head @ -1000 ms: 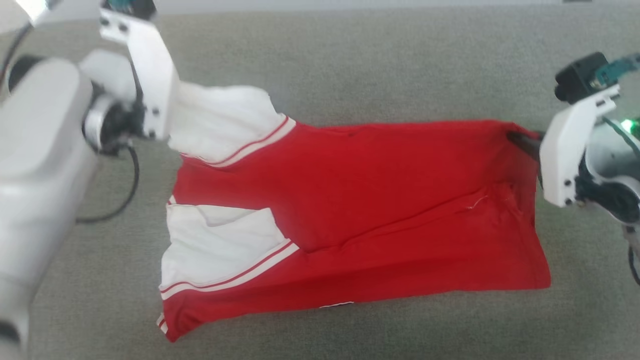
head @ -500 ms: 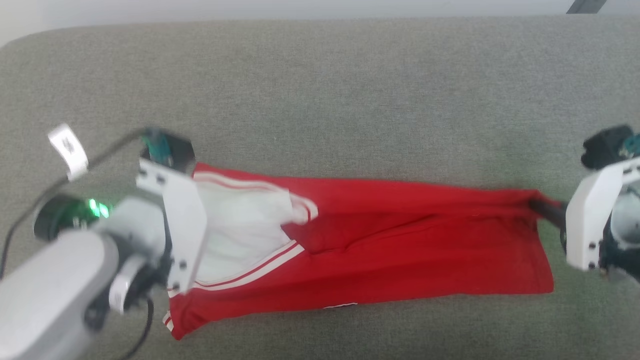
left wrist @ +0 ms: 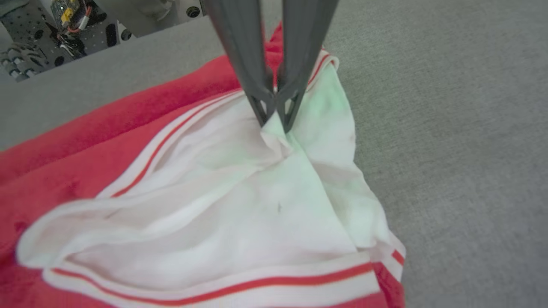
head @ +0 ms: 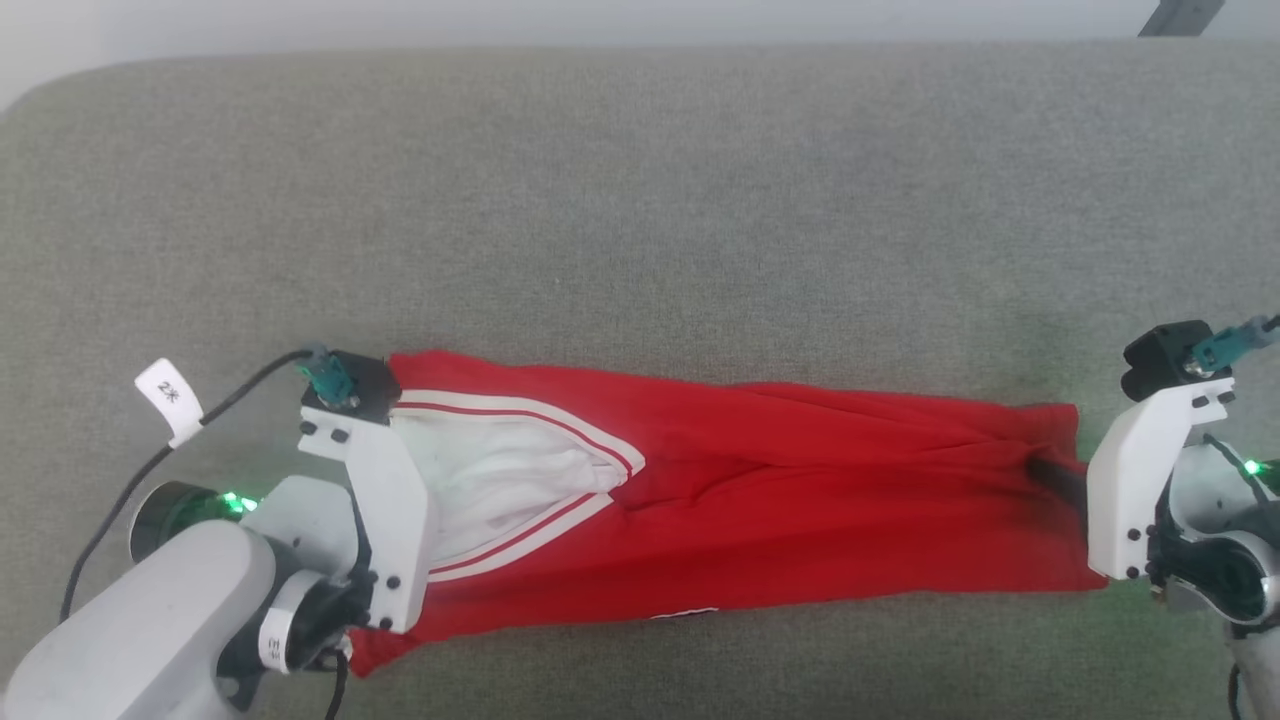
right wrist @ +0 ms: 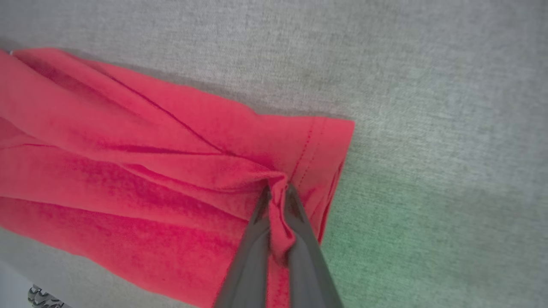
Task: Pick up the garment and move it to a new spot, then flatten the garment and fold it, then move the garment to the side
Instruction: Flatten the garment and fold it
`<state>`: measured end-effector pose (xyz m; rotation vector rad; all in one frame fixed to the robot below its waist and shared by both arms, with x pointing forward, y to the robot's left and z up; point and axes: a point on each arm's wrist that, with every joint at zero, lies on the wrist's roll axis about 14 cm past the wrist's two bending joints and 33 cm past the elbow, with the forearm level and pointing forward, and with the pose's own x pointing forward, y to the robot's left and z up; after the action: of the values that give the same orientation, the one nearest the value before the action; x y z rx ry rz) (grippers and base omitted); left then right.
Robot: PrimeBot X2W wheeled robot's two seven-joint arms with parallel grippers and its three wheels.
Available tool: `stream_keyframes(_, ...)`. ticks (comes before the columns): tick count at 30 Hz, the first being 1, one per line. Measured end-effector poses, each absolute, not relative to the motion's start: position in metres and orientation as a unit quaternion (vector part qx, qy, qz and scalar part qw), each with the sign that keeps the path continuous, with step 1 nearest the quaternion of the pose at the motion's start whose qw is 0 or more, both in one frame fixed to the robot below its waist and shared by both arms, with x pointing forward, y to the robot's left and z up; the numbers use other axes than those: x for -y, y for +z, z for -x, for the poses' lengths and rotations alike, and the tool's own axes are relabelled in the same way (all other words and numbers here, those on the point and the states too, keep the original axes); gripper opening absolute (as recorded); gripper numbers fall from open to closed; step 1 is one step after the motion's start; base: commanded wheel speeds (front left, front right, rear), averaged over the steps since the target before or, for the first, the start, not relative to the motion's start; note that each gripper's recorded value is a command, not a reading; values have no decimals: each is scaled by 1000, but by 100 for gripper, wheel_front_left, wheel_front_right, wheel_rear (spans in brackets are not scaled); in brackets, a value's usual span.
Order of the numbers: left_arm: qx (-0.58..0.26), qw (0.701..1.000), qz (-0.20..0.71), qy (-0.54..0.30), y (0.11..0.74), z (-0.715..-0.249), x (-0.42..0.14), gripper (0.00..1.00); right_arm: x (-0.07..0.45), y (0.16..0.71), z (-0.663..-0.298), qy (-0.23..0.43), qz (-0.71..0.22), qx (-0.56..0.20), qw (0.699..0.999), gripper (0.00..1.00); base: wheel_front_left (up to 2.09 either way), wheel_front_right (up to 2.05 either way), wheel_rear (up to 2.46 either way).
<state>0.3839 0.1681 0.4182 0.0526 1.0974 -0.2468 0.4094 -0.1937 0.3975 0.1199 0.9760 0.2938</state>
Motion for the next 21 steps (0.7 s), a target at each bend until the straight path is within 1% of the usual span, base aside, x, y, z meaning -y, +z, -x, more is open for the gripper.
stream_keyframes(1, -513, 851, -19, -112, 420, -387, -169, 100, 193, 399, -410, 141, -57, -463, 873, 100, 0, 0, 0)
stream_keyframes(5, -488, 866, -7, -107, 428, -389, -172, 100, 190, 411, -414, 143, -56, -442, 883, 100, 0, 0, 0)
stream_keyframes(10, -426, 899, 4, -100, 452, -397, -177, 100, 189, 427, -414, 144, -58, -414, 897, 100, 0, 0, 0)
stream_keyframes(14, -358, 929, 3, -94, 473, -407, -182, 100, 192, 435, -412, 137, -62, -400, 904, 100, 0, 0, 0)
stream_keyframes(21, -247, 966, 28, -69, 496, -414, -195, 100, 201, 437, -405, 122, -67, -394, 908, 100, 0, 0, 0)
